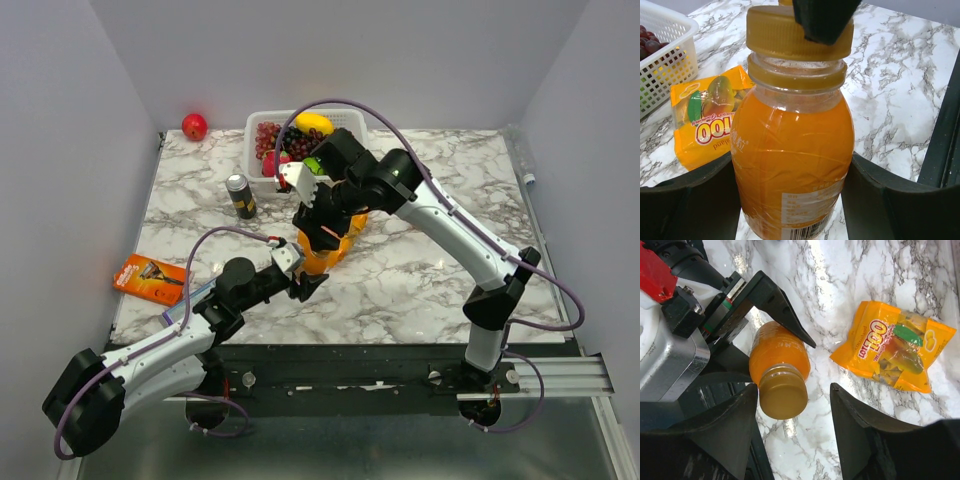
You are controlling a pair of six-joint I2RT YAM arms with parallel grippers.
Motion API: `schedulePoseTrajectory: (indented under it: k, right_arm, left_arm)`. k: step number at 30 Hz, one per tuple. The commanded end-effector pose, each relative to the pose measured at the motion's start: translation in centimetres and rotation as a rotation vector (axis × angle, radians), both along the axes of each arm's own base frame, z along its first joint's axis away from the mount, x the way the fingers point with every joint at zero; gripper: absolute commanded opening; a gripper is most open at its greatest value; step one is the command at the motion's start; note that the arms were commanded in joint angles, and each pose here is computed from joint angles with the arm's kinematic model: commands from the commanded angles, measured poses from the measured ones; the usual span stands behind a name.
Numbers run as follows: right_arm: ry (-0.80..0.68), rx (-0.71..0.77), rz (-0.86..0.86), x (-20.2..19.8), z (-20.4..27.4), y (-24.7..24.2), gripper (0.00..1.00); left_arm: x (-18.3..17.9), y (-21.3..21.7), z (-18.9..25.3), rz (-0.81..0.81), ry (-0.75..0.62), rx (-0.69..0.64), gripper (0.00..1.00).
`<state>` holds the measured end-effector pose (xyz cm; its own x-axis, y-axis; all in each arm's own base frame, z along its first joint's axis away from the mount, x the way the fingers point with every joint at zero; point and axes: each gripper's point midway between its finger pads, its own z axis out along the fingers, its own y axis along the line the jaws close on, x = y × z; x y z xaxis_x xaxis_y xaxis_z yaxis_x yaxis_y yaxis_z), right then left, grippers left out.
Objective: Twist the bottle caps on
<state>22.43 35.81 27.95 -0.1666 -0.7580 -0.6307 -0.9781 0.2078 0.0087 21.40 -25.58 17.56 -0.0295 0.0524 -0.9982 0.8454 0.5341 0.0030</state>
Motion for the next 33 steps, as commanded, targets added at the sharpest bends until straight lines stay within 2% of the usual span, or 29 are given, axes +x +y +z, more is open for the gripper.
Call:
schedulePoseTrajectory:
  k: [1,6,9,13,14,22,27,33]
  right_arm:
    - [-0.03,0.029,-0.001,0.2,1.3,0.6,0.68]
    - [-0.027,0.023,-0.002,0.2,1.1,0.5,0.7]
    - [-0.081,0.04,-0.012,0.7,2.5,0.1,0.68]
    - [-0.163,0.047,-0.027,1.4,3.6,-0.8,0.47]
    - [-0.162,0.042,-0.021,1.2,3.3,-1.0,0.47]
    - [-0.146,-0.034,-0.024,2.1,0.8,-0.8,0.46]
    - [-0.065,-0.063,0.027,0.5,-1.2,-0.6,0.46]
    - [-0.066,-0.091,0.035,0.2,-2.0,-0.1,0.48]
  left_arm:
    - [-0.3,-0.2,0.9,-0.019,-0.023,-0.038,0.0]
    - [-0.3,-0.2,1.0,-0.017,-0.023,-0.044,0.0]
    - [-0.3,-0.2,1.1,-0.017,-0.022,-0.047,0.0]
    - [-0.3,-0.1,1.1,-0.019,-0.019,-0.048,0.0]
    - [-0.2,-0.1,1.2,-0.019,-0.02,-0.05,0.0]
    - [-0.2,-0.5,2.2,-0.034,-0.044,-0.064,0.0]
    - [-0.1,-0.6,2.9,-0.036,-0.048,-0.075,0.0]
    - [-0.1,-0.7,2.9,-0.044,-0.054,-0.073,0.0]
